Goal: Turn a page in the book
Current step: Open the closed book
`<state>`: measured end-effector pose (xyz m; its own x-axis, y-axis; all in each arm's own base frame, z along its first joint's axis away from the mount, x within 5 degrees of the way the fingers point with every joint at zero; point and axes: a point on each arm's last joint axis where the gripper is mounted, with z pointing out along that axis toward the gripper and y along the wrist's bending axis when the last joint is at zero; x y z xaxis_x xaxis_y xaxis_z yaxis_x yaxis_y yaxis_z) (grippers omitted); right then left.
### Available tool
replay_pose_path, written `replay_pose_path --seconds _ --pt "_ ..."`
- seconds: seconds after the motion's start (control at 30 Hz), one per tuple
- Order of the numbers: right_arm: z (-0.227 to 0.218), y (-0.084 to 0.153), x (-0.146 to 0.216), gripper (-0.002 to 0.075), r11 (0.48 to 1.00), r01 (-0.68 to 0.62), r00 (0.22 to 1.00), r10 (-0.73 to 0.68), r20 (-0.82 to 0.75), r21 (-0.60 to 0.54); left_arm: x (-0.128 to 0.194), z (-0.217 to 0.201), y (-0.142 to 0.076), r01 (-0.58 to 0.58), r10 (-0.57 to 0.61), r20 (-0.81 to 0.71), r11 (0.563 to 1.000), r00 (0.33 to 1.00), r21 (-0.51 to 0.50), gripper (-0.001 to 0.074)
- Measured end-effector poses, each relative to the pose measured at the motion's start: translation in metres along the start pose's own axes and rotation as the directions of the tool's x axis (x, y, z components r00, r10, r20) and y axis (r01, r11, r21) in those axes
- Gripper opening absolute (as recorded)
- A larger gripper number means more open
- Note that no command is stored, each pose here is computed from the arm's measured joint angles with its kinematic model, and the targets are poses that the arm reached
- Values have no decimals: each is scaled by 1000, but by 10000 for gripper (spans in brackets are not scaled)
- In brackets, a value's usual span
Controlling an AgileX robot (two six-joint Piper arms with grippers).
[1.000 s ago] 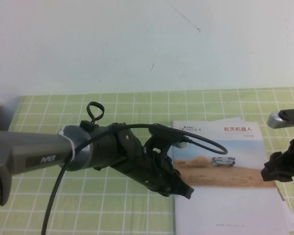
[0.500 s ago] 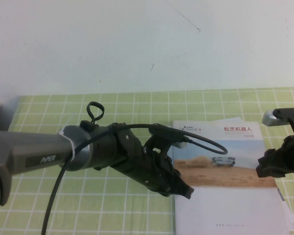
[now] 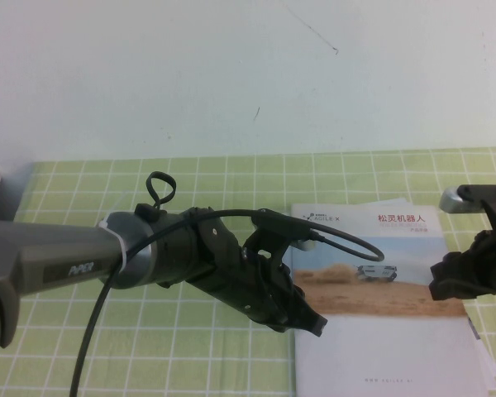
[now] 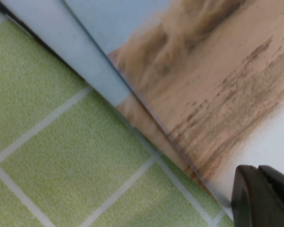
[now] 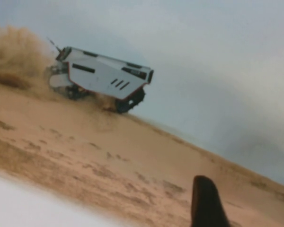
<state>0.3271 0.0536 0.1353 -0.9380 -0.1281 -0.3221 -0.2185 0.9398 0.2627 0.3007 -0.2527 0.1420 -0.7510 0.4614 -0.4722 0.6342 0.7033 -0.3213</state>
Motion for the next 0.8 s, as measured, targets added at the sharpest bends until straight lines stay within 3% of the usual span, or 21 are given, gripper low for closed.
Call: replay_pose_path --seconds 0.23,0.8 --pt "0 0 -1 353 999 -33 999 33 7 3 0 0 0 -3 3 0 1000 1000 0 -4" --pt "0 -1 -3 374 994 -109 994 108 31 12 0 0 0 -6 6 -1 1000 1000 1 -4"
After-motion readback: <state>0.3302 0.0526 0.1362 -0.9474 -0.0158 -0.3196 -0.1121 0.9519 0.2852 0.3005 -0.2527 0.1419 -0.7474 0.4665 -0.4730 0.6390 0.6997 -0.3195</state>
